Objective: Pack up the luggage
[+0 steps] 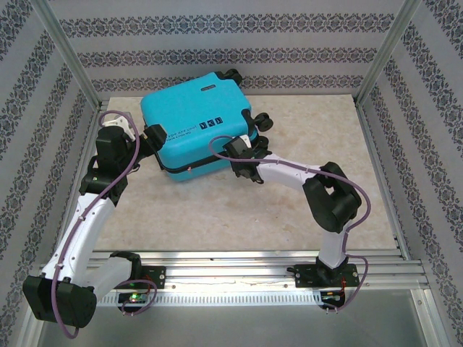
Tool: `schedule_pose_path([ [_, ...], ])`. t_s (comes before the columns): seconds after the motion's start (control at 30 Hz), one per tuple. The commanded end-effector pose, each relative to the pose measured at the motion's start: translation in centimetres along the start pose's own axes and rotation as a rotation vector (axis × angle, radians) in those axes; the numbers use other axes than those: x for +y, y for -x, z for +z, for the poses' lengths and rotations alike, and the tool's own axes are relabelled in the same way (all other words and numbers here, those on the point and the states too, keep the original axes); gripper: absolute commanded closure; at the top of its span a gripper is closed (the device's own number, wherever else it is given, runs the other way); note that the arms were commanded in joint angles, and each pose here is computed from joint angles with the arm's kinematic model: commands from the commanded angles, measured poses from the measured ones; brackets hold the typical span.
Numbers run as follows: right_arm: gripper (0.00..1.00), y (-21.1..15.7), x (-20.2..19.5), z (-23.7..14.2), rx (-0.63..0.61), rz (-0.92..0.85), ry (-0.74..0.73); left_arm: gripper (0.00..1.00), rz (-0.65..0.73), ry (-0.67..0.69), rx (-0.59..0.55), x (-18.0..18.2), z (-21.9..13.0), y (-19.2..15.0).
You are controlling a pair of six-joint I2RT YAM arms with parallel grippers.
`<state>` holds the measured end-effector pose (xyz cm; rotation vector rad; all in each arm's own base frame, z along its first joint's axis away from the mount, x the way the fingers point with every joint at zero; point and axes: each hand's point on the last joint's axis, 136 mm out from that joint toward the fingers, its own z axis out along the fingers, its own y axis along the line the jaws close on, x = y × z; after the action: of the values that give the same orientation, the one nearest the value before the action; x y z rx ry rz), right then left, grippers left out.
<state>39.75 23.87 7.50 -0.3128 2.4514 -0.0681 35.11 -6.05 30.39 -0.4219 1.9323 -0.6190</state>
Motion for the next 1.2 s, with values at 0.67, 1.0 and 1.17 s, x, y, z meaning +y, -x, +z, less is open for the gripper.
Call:
schedule_pose_path([
  [0.67,0.88,2.6,0.2,-2.5,-0.204,0.025,0.611,0.25,0.038,-0.09,0.04,-2.5,0.3,-0.4],
  [1.0,0.58,0.5,-0.6,-1.5,-0.111,0.106,0.146,0.25,0.049,-0.09,0.07,-2.5,1.1,-1.2],
  [1.17,0.58,0.9,-0.7,-1.2,-0.09,0.097,0.059,0.25,0.052,-0.094,0.065,-2.7,0.9,-1.0],
])
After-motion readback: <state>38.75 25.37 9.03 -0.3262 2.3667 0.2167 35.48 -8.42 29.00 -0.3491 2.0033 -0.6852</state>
